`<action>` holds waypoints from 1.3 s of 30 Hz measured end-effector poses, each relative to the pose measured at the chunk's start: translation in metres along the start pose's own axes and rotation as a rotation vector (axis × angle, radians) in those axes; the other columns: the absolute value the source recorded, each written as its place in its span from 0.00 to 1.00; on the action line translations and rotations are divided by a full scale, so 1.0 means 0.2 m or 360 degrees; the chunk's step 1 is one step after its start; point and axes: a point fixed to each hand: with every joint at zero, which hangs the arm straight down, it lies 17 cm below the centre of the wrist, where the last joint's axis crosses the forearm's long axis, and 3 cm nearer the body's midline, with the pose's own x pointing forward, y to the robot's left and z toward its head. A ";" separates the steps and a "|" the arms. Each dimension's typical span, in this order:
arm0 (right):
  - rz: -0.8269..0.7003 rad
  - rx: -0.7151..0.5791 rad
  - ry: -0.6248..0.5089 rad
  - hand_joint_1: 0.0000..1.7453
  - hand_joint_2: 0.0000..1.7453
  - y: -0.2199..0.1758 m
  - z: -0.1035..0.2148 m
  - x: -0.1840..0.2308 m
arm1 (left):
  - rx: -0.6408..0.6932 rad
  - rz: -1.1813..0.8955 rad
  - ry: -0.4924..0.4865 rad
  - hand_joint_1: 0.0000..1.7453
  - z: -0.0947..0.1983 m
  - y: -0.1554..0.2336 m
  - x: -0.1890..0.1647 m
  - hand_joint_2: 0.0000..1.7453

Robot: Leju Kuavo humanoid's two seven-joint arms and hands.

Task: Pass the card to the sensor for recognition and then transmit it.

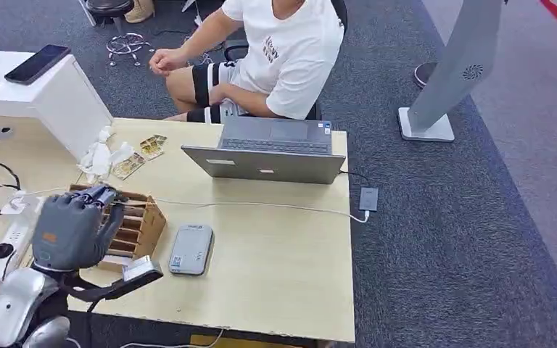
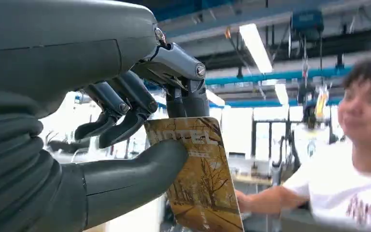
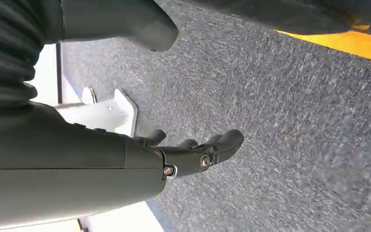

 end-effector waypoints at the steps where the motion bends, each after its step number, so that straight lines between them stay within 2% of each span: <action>1: 0.0014 -0.0001 -0.0008 0.00 1.00 0.00 0.00 0.01 | 0.0052 -0.0003 -0.0004 1.00 -0.08 0.04 0.01 1.00; 8: 0.0103 -0.0009 -0.0085 0.00 1.00 -0.04 0.00 0.08 | 0.0392 -0.0163 0.0119 1.00 -0.59 0.22 -0.10 1.00; 11: 0.0138 -0.0003 -0.0091 0.00 1.00 -0.05 0.00 0.10 | 0.0411 -0.0187 0.0186 1.00 -0.76 0.20 -0.21 1.00; 14: 0.0156 -0.0001 -0.0081 0.00 1.00 -0.05 -0.01 0.09 | 0.0368 -0.0182 0.0228 1.00 -0.85 0.13 -0.27 1.00; 24: 0.0174 0.0003 -0.0065 0.00 1.00 -0.06 -0.01 0.07 | 0.0250 -0.0168 0.0277 1.00 -0.89 -0.05 -0.31 1.00; 25: 0.0174 0.0001 -0.0064 0.00 1.00 -0.06 -0.01 0.07 | 0.0243 -0.0166 0.0279 0.76 -0.89 -0.07 -0.31 1.00; 38: 0.0177 0.0006 -0.0058 0.00 1.00 -0.06 -0.01 0.06 | 0.0230 -0.0144 0.0288 0.76 -0.89 -0.11 -0.30 1.00; 39: 0.0177 0.0006 -0.0058 0.00 1.00 -0.06 -0.01 0.06 | 0.0230 -0.0143 0.0288 0.00 -0.89 -0.11 -0.30 1.00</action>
